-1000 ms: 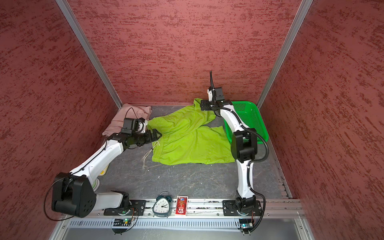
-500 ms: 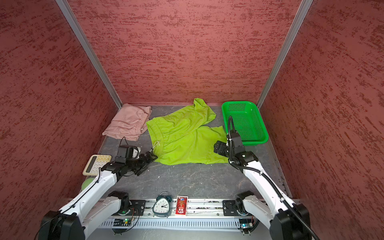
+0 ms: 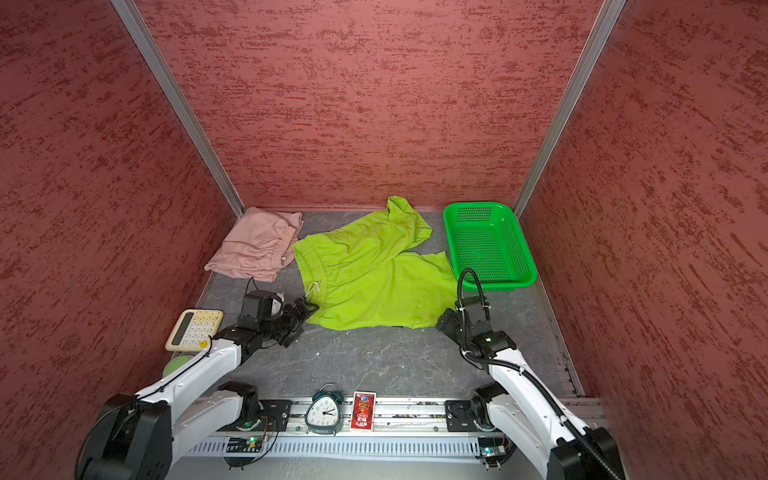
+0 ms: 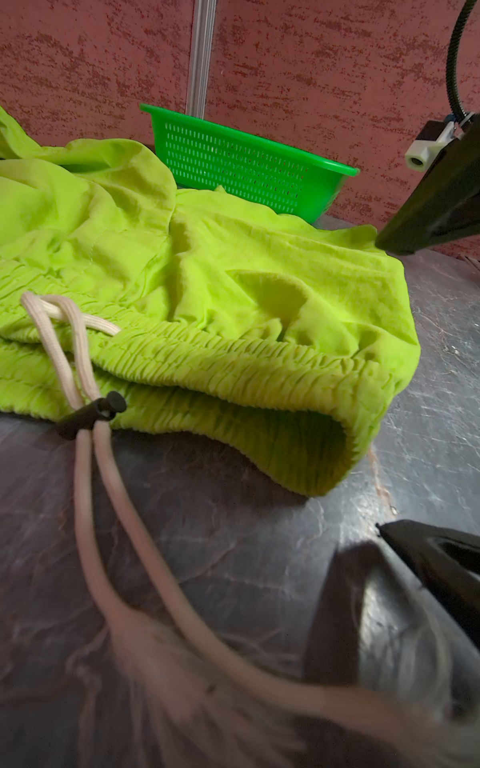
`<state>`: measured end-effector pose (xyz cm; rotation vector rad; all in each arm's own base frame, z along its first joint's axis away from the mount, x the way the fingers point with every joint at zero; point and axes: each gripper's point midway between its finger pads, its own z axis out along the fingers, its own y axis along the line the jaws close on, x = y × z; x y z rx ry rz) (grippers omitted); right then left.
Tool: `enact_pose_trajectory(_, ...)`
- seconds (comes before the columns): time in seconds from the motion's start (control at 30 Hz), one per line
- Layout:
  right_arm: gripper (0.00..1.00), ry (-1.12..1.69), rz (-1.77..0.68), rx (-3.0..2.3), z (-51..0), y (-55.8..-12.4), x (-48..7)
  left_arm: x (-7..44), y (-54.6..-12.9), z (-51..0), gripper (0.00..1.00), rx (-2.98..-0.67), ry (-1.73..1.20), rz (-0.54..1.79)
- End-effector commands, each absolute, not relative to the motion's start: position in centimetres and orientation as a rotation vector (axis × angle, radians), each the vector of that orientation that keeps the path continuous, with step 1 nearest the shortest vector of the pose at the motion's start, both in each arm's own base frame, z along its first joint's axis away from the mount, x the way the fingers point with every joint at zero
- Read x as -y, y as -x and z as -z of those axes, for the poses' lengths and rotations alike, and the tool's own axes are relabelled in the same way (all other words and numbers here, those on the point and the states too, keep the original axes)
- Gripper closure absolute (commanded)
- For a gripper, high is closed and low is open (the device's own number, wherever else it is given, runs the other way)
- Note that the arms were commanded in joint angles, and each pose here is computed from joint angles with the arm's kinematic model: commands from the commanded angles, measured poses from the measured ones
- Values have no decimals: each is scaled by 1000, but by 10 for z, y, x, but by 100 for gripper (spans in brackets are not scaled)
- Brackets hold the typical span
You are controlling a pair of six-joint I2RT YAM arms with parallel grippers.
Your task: Fold and stack the shorts
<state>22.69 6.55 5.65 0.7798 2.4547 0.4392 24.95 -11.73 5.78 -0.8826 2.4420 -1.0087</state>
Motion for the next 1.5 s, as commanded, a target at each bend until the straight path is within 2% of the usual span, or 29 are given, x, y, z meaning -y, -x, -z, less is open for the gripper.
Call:
enact_pose_trajectory(0.0, 8, -855, -435, -2332, -60, -242, -57, 119, -262, -64, 1, -2387, 872, 1011)
enact_pose_trajectory(0.13, 11, -886, -439, -2284, -53, -247, -53, 118, -263, -60, 4, -2390, 871, 994)
enact_pose_trajectory(0.37, 21, -909, -474, -2271, -36, -254, -55, 121, -266, -49, 9, -2409, 873, 977)
enact_pose_trajectory(0.5, 31, -916, -467, -2242, -33, -257, -52, 123, -268, -44, 13, -2409, 870, 975)
enact_pose_trajectory(0.57, 42, -911, -463, -2224, -34, -259, -50, 124, -270, -41, 16, -2413, 868, 966)
enact_pose_trajectory(0.6, 53, -903, -462, -2219, -35, -260, -50, 124, -271, -40, 22, -2414, 868, 965)
enact_pose_trajectory(0.7, 82, -884, -431, -2219, -38, -260, -46, 124, -275, -38, 49, -2410, 861, 957)
enact_pose_trajectory(0.8, 100, -868, -390, -2219, -42, -259, -41, 125, -279, -41, 74, -2413, 840, 951)
enact_pose_trajectory(0.93, 100, -845, -396, -2206, -53, -263, -43, 121, -281, -50, 100, -2437, 786, 897)
enact_pose_trajectory(1.23, 100, -768, -395, -2276, -78, -265, -51, 99, -252, -94, 100, -2501, 666, 738)
enact_pose_trajectory(1.47, 100, -727, -387, -2211, -139, -253, -45, 83, -221, -131, 100, -2540, 612, 647)
